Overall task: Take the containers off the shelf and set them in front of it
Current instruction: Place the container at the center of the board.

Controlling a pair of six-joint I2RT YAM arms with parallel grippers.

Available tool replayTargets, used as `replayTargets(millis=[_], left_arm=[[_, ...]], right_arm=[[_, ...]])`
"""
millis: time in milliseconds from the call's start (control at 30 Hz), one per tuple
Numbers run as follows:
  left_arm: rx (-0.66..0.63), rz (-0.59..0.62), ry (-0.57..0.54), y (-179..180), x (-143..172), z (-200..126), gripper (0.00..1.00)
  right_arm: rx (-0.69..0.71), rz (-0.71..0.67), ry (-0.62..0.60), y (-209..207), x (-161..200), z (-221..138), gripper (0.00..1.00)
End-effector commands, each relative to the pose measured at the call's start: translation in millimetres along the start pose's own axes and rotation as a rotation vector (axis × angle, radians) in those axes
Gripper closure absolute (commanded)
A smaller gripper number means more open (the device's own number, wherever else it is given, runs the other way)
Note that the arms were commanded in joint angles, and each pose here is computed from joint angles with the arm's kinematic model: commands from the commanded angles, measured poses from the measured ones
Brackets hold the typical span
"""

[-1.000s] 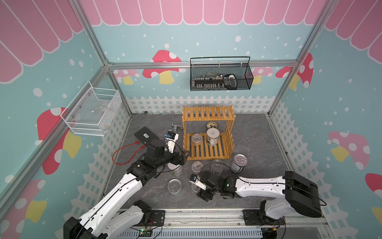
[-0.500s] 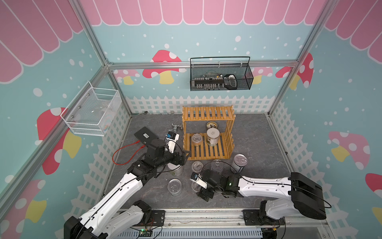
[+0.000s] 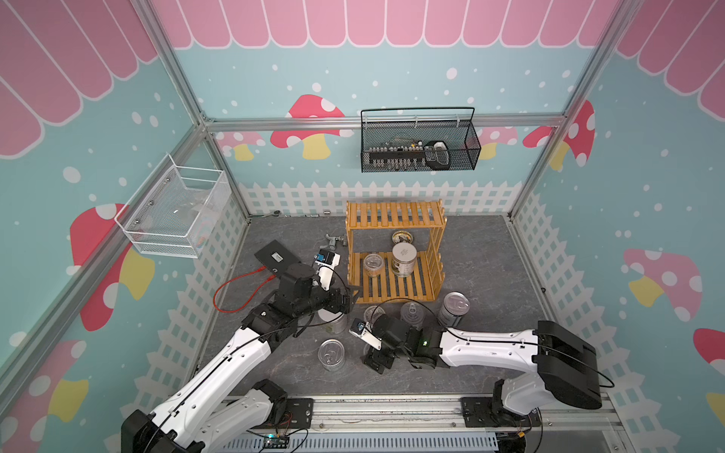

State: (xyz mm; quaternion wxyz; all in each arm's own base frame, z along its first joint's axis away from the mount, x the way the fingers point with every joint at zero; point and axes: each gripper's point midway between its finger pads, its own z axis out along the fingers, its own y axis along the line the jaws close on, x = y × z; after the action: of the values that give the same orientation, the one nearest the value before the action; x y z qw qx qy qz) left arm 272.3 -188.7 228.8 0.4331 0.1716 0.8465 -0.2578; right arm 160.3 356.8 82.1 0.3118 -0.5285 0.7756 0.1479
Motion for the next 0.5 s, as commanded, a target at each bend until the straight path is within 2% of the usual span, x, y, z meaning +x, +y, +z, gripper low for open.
replayTargets(millis=[0, 167, 467], left_arm=[[0.015, 0.021, 0.001, -3.1, 0.0, -0.3, 0.01], [0.015, 0.022, -0.001, -3.0, -0.4, -0.3, 0.01], [0.017, 0.025, 0.010, -2.9, 0.1, 3.5, 0.01]], right_arm=[[0.011, -0.001, 0.007, -2.7, -2.4, 3.6, 0.13], [-0.004, -0.005, 0.044, -0.2, 7.2, 5.0, 0.21], [-0.048, -0.007, 0.033, 7.0, 4.9, 0.7, 0.21]])
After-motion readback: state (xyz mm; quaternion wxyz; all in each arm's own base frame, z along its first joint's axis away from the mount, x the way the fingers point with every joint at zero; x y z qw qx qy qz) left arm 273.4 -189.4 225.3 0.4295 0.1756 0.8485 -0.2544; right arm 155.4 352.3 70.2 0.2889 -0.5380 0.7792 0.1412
